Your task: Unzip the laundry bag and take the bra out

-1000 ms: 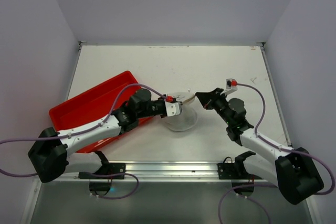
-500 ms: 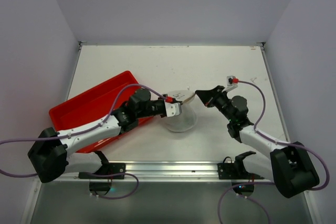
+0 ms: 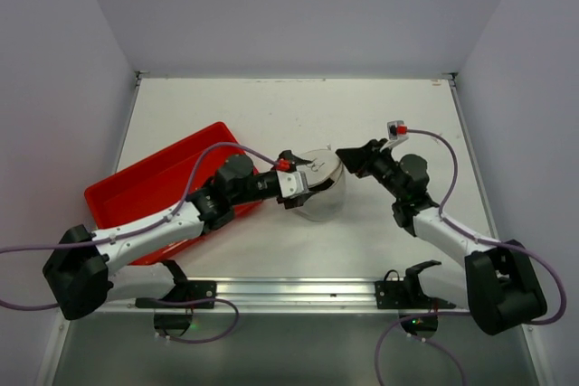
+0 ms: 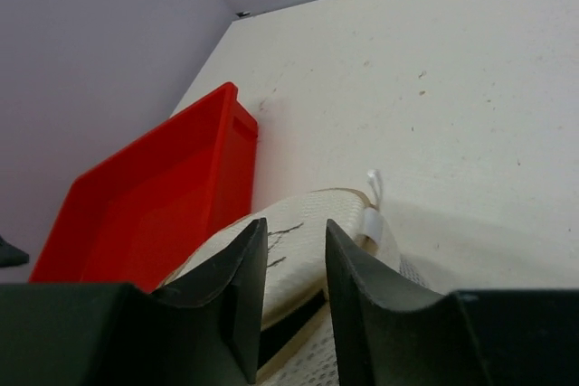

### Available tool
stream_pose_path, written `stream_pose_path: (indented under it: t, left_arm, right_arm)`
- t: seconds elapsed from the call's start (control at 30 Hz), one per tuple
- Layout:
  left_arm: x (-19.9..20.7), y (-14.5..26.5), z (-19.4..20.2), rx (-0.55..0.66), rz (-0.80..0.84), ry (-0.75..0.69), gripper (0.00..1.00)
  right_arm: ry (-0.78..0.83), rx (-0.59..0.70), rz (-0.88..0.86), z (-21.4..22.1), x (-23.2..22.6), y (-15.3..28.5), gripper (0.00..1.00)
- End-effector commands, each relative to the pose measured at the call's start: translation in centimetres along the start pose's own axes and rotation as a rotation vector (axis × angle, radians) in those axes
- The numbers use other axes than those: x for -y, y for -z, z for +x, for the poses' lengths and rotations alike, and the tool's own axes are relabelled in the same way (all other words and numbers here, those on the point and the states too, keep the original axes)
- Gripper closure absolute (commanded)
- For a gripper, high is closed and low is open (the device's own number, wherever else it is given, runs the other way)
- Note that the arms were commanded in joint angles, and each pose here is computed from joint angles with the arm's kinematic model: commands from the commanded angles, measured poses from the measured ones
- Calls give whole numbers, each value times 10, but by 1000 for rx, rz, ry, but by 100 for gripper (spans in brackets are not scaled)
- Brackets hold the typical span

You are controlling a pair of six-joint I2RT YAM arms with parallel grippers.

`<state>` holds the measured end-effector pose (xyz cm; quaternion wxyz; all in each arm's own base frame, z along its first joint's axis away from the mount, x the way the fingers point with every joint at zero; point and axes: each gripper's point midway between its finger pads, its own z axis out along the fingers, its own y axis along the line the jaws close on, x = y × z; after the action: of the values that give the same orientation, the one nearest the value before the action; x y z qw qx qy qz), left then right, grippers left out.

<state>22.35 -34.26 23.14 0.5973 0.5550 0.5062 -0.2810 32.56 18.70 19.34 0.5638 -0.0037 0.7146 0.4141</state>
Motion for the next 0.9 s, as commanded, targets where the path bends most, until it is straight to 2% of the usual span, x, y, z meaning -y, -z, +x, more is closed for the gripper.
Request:
stream_pose_path:
  t: [0.0,0.07,0.1,0.13,0.17,0.23,0.27,0.33,0.5,0.53,0.6,0.63,0.7,0.87]
  left_arm:
    - [-24,15,-28,98,-167,71,27]
    - [-50,27,-33,129,-336,142,28]
    - [-59,31,-33,133,-405,236,28]
    - [-80,41,-25,101,-545,294,28]
    - [-84,45,-12,37,-592,337,28]
    - [-105,58,-7,4,-743,463,27]
    - [-103,61,4,-48,-753,500,27]
    - [-102,59,3,-31,-709,602,26]
    - [-78,54,17,-36,-594,674,25]
    - [-77,55,21,-44,-598,686,25]
    - [-73,58,27,-53,-602,689,25]
    - [-74,60,30,-58,-617,689,25]
    - [-77,70,38,-59,-664,692,25]
    - [-85,89,45,-21,-750,699,25]
  right_arm:
    - [70,35,1,-21,-7,4,64]
    - [76,-5,91,-20,4,9,60]
    - [92,5,104,-28,0,14,59]
    - [107,9,141,-33,3,17,56]
    - [135,-31,179,-34,6,23,55]
    - [167,-23,206,-46,1,32,52]
    - [196,-44,233,-51,0,36,52]
    - [229,-82,239,-54,-5,36,52]
    - [306,-309,157,-44,-21,11,48]
    - [300,-389,152,-28,-13,0,46]
    - [329,-452,116,-31,-18,-12,44]
    - [304,-554,132,-11,-5,-17,43]
    - [346,-600,43,-13,-18,-30,42]
    - [498,-719,4,21,-20,-48,34]
